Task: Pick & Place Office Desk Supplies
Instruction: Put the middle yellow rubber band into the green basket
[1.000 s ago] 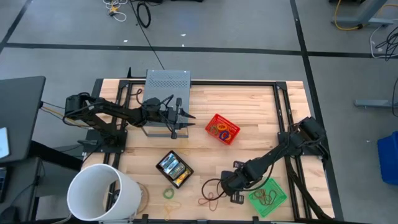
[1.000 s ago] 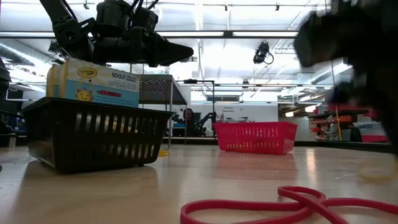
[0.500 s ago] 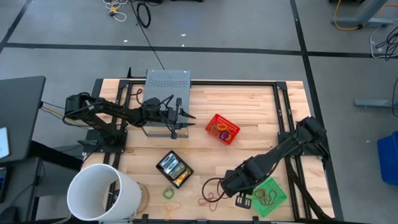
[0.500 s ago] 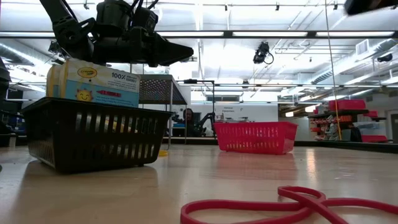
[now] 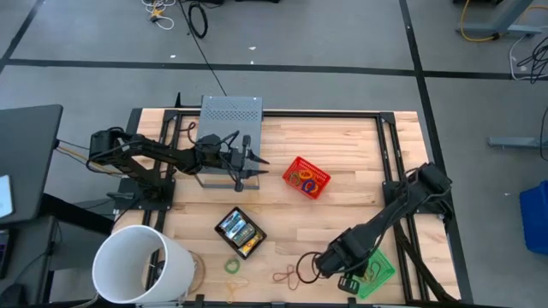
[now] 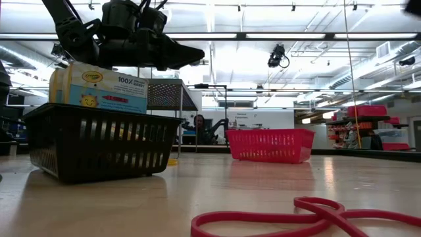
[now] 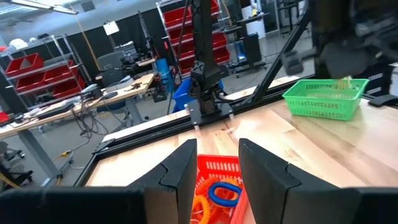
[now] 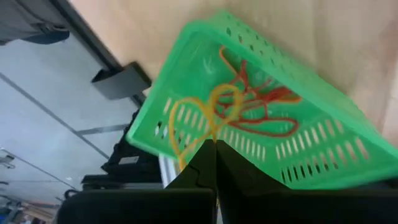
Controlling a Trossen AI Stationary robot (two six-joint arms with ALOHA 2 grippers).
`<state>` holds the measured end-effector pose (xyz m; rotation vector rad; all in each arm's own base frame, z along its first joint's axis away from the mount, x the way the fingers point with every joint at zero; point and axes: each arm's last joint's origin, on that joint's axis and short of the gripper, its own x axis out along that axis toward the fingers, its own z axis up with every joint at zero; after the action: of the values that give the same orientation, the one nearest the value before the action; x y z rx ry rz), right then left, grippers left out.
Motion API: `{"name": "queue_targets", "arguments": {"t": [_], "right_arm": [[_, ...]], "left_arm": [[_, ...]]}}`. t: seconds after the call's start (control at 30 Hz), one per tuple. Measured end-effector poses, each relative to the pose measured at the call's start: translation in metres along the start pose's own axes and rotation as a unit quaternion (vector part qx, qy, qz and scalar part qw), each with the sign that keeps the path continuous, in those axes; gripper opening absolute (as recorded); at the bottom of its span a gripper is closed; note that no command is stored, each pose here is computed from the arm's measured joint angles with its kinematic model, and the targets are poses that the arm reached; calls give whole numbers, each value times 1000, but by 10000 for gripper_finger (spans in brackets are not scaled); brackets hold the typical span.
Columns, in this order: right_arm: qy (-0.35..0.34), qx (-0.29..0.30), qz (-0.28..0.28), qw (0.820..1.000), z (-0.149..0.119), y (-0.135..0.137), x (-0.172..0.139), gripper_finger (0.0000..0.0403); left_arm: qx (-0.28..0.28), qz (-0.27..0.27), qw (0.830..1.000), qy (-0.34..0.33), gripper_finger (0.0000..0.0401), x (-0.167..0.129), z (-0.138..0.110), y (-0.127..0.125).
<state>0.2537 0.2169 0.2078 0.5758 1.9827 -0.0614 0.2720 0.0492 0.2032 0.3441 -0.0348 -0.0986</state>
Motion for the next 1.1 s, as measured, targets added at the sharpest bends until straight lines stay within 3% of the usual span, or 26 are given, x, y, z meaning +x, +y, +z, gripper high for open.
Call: {"name": "queue_targets", "arguments": {"t": [0.2,0.33,0.8,0.97,1.1], "right_arm": [[3,3,10,1000,9,-12,30,4],[12,5,20,1000,12,-16,38,29],[16,21,20,999,14,-19,37,200],[-9,14,40,999,19,-12,21,213],[-75,-14,44,996,25,-2,2,205]], "left_arm": [[0,-2,1000,-1,127,0,0,0],[-3,-2,1000,-1,127,0,0,0],[-6,-2,1000,0,127,0,0,0],[-5,-2,1000,0,127,0,0,0],[-4,-4,1000,-1,127,0,0,0]]}}
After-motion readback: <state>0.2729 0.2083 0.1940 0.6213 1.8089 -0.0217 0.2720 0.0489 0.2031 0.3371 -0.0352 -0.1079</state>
